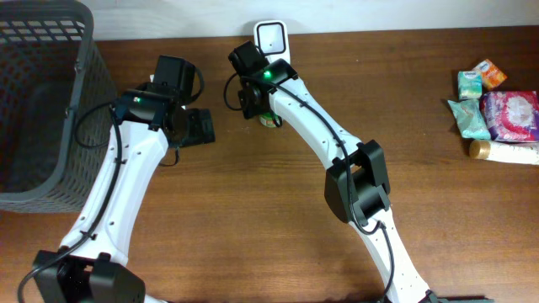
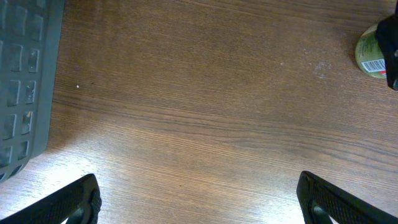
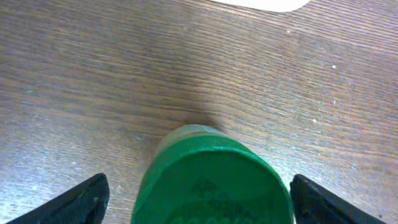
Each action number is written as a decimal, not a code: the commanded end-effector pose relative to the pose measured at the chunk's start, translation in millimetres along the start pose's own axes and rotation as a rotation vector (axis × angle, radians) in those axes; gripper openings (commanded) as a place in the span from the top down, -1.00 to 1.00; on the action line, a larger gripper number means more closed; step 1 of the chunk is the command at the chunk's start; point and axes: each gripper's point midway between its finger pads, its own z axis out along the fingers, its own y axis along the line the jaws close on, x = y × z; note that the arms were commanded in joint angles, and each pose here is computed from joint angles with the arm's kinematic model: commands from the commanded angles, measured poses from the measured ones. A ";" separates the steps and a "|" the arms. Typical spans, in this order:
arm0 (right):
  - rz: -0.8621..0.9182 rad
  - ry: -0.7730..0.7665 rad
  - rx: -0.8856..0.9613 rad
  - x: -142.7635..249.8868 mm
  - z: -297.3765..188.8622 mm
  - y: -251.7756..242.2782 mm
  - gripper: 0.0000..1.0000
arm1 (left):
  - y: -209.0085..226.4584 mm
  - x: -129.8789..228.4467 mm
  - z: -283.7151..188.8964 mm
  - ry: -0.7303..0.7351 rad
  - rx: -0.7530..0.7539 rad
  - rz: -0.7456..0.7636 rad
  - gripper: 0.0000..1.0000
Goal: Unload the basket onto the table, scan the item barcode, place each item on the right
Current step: 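Lift green jar with right gripper toward scanner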
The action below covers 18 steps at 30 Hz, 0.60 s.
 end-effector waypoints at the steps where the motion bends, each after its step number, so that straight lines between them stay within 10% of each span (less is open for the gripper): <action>1: 0.034 -0.020 -0.108 -13.9 -10.8 2.1 -0.77 | 0.8 -1.5 -2.0 -0.011 -0.006 -0.009 -0.98; 18: 0.380 0.077 -0.084 7.1 4.0 -8.5 -0.59 | 0.8 -1.5 -2.0 -0.011 -0.006 -0.009 -0.98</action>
